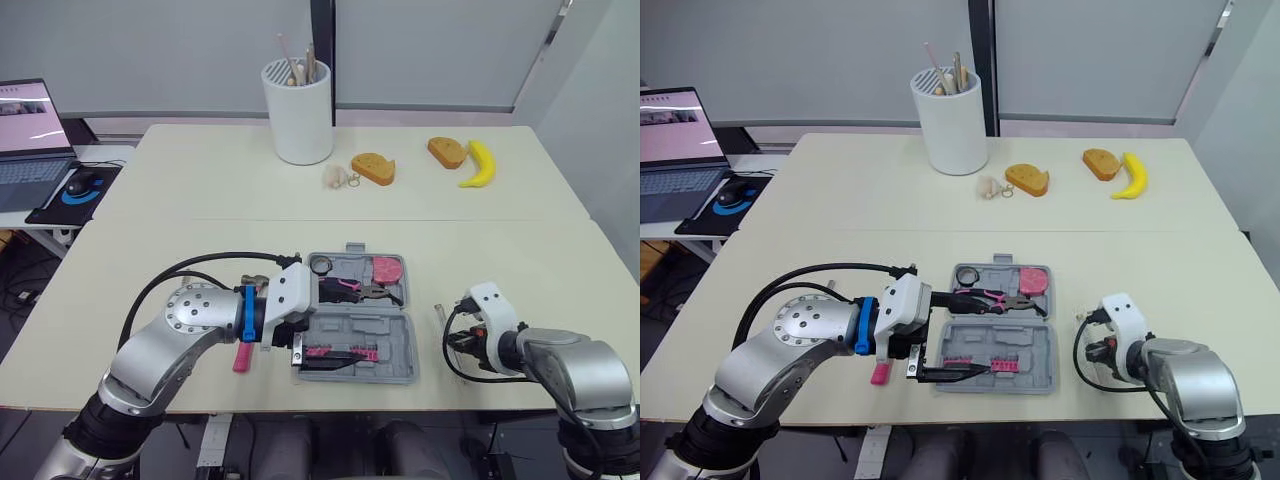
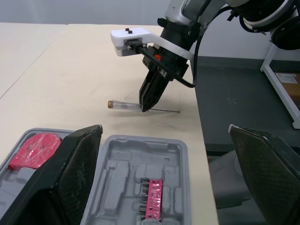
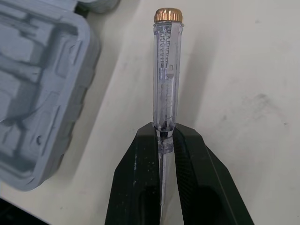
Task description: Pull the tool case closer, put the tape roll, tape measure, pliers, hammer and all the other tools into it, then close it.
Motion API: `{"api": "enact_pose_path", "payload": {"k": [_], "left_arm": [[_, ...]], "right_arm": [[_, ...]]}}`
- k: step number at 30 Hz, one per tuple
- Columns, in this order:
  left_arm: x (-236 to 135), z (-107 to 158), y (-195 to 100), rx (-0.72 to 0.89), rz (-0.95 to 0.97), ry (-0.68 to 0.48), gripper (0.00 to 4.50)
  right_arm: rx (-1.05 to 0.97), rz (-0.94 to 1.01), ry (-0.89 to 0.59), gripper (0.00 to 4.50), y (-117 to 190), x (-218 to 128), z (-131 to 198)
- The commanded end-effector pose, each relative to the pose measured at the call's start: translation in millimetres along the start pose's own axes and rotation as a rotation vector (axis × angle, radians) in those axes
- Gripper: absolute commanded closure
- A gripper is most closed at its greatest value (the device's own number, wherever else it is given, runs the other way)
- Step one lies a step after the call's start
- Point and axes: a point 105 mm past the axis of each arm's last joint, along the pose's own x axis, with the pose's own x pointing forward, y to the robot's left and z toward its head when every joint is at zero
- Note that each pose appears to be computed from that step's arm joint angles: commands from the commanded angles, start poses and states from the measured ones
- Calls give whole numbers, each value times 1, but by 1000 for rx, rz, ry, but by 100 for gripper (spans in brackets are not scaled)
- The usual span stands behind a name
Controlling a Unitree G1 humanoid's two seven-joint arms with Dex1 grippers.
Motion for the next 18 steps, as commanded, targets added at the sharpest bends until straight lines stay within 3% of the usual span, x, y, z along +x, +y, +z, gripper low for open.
{"api": "enact_pose_path", "payload": {"k": [1,11,13,18], "left_arm": [[1,3,-2,19,-8,-7,0],[-1,-1,-4,11,5,-2,0],[-1,-1,-4,11,8,-2,0],[-1,-1,-2,17,13,-7,0]], "right_arm": [[-1,-89,-44,430,-7,6,7],[-37,-164,-96,430,-15,13,14],[-32,-153,-100,356,-13,14,14],[-57,-144,-128,251,-11,10,20]]}}
